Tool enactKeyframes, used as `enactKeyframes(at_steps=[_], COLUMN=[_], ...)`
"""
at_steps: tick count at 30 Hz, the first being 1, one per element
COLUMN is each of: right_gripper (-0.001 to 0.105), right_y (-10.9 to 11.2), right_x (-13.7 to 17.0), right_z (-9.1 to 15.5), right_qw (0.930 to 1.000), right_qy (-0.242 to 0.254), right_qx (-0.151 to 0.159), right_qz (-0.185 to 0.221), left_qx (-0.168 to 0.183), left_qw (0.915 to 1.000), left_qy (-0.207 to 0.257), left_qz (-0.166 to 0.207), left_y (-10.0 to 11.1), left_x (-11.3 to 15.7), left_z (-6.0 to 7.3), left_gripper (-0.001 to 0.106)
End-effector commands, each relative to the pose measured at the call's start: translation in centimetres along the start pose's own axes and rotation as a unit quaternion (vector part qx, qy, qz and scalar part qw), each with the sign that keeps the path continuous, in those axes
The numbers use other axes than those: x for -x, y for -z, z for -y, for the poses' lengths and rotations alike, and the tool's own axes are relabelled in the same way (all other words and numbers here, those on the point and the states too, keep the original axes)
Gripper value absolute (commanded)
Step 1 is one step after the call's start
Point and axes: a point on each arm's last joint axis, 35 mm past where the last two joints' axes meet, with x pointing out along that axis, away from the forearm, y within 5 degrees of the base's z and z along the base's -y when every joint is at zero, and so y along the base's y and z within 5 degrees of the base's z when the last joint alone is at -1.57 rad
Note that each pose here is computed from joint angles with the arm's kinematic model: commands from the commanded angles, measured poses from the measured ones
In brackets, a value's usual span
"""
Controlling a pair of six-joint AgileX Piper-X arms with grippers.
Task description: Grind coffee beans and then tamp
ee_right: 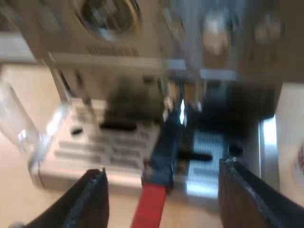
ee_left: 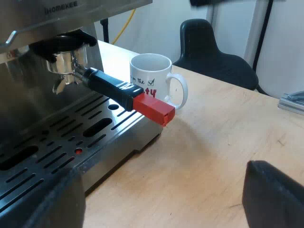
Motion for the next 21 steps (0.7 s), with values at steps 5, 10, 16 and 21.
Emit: enactKeyframes(at_steps=[5,10,16,21], right_gripper=[0.054,0.054,0.054,0.054], right_y=[0.5,0.5,0.6,1.0], right_x=[-2.0,-3.0,-4.4,-5.8], right_z=[-0.5,-1.3,-2.5,-2.0], right_qw=[0.9975,0.9954,0.9913,0.9863], right_qy=[-0.037,-0.031,-0.034,-0.034], right_qx=[-0.015,-0.006,0.005,-0.031], right_qz=[-0.058,-0.091,-0.127,-0.159], left_qx=[0.001,0.004,0.013,0.013], left_qw=[0.9999,0.9999,0.9998,0.9998], left_qy=[0.011,0.01,0.008,0.008], left_qz=[0.003,-0.001,-0.015,-0.015], left_y=[-0.3,-0.2,0.1,0.1], left_x=[0.2,0.2,0.2,0.2], left_z=[0.3,0.3,0.2,0.2], left_gripper=[0.069,0.069,0.069,0.069])
